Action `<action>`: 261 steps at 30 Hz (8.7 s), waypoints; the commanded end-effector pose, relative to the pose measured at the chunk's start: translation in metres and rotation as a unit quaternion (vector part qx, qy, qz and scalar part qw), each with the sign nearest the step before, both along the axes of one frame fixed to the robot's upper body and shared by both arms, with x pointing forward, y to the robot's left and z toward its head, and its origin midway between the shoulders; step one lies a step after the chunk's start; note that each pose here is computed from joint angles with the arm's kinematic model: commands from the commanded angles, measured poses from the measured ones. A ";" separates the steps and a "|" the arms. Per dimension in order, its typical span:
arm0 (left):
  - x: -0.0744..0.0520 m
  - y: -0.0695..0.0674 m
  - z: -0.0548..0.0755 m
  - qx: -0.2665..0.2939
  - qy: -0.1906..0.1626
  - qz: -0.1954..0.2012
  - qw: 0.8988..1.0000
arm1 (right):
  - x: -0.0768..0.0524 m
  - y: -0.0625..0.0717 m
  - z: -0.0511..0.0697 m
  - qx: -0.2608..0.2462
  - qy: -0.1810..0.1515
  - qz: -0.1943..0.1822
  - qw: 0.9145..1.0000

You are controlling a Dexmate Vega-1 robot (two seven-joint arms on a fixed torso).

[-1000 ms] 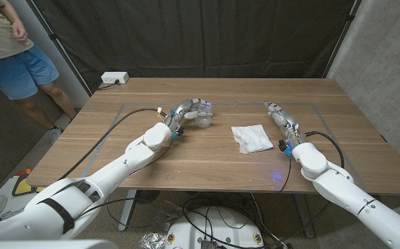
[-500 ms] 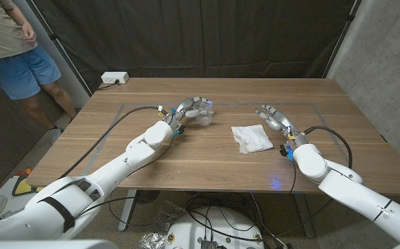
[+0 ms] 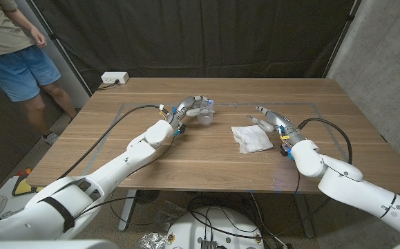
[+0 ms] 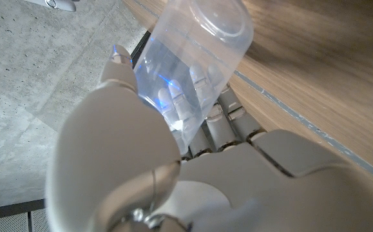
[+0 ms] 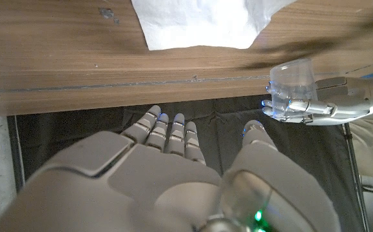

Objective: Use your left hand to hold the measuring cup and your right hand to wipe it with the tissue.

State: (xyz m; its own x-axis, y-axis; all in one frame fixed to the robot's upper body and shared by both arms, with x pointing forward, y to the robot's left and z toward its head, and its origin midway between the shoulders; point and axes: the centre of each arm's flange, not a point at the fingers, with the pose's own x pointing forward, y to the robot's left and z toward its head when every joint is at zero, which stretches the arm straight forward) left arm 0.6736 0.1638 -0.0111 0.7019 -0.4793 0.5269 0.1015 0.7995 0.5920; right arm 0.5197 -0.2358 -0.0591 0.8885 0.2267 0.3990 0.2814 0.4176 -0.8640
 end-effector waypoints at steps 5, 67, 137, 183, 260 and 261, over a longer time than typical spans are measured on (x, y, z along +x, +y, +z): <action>-0.003 0.000 0.001 -0.001 -0.001 0.001 1.000 | -0.008 0.022 0.004 -0.137 0.032 -0.036 0.989; -0.014 0.009 0.006 -0.005 -0.008 -0.008 1.000 | 0.008 0.036 -0.036 -0.247 0.104 -0.126 0.955; -0.002 -0.022 0.025 0.039 0.051 -0.152 0.986 | 0.021 0.022 -0.018 0.194 -0.183 -0.035 0.963; -0.021 -0.082 0.030 0.058 0.045 -0.214 0.974 | 0.022 0.036 -0.013 0.408 -0.124 0.048 0.903; -0.020 -0.101 0.054 0.039 0.011 -0.224 0.974 | 0.029 0.056 -0.053 0.569 0.017 0.038 0.821; -0.020 -0.101 0.054 0.038 0.011 -0.224 0.974 | 0.029 0.056 -0.053 0.569 0.017 0.038 0.821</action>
State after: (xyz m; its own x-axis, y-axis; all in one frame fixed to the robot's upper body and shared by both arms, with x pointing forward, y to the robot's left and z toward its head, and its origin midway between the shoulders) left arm 0.6540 0.0619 0.0357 0.4334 -0.7873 0.4386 0.4483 0.6105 0.6529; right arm 0.5438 -0.1773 -0.0946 0.8773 -0.2105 0.4313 0.1828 0.9775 0.1053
